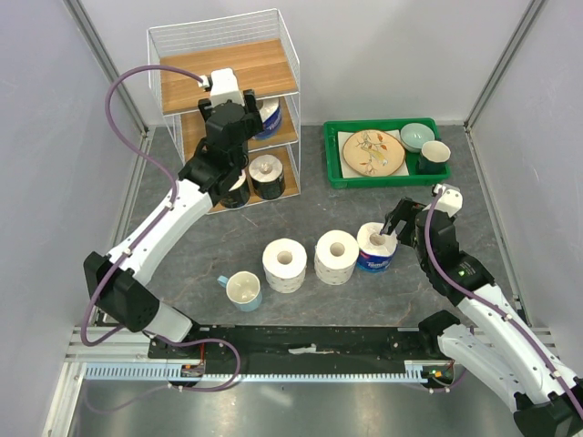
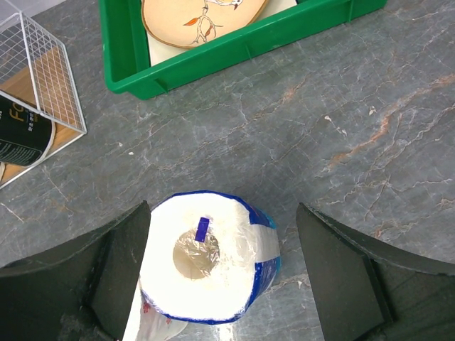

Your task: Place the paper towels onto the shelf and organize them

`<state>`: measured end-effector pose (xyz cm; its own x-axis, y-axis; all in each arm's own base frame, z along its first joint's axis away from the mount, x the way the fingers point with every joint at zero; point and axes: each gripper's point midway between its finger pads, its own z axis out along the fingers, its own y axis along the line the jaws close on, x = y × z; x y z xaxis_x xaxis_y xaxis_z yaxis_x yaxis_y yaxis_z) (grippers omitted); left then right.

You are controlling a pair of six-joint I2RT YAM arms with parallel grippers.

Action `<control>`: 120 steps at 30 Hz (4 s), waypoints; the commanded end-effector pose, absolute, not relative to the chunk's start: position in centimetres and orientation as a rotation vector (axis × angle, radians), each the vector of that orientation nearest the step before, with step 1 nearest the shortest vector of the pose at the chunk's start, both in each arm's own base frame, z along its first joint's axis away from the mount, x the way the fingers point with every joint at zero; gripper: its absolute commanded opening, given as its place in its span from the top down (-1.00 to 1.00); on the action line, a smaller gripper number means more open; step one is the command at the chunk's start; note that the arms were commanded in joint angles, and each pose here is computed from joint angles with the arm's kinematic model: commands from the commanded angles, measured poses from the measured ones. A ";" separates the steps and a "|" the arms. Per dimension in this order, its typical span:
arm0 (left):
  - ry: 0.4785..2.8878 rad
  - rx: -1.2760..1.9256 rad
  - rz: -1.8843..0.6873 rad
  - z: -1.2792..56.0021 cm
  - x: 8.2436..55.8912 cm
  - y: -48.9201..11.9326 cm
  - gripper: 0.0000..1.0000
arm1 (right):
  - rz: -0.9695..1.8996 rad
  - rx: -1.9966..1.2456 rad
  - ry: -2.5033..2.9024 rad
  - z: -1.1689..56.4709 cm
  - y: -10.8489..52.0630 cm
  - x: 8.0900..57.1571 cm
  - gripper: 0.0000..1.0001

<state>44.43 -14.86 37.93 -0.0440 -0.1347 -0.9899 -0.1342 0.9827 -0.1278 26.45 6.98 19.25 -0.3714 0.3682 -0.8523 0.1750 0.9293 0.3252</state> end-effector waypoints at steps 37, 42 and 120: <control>1.887 0.431 -0.842 26.2 25.6 -36.4 -0.47 | 0.010 0.807 1.672 25.2 -1.8 23.1 -0.89; 1.939 0.578 -0.910 23.5 25.1 -41.1 -0.47 | -0.049 0.813 1.622 27.2 -3.4 21.8 -0.89; 1.871 0.042 -0.424 38.0 30.2 -23.2 0.49 | -0.025 0.600 1.786 30.7 -0.4 23.8 -0.92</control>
<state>29.68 -30.12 37.54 -0.3834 -0.0577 -0.9218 0.4550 0.8567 -0.2429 23.40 -0.75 29.91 -0.1637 0.3943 -0.9043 0.4260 0.8550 0.2957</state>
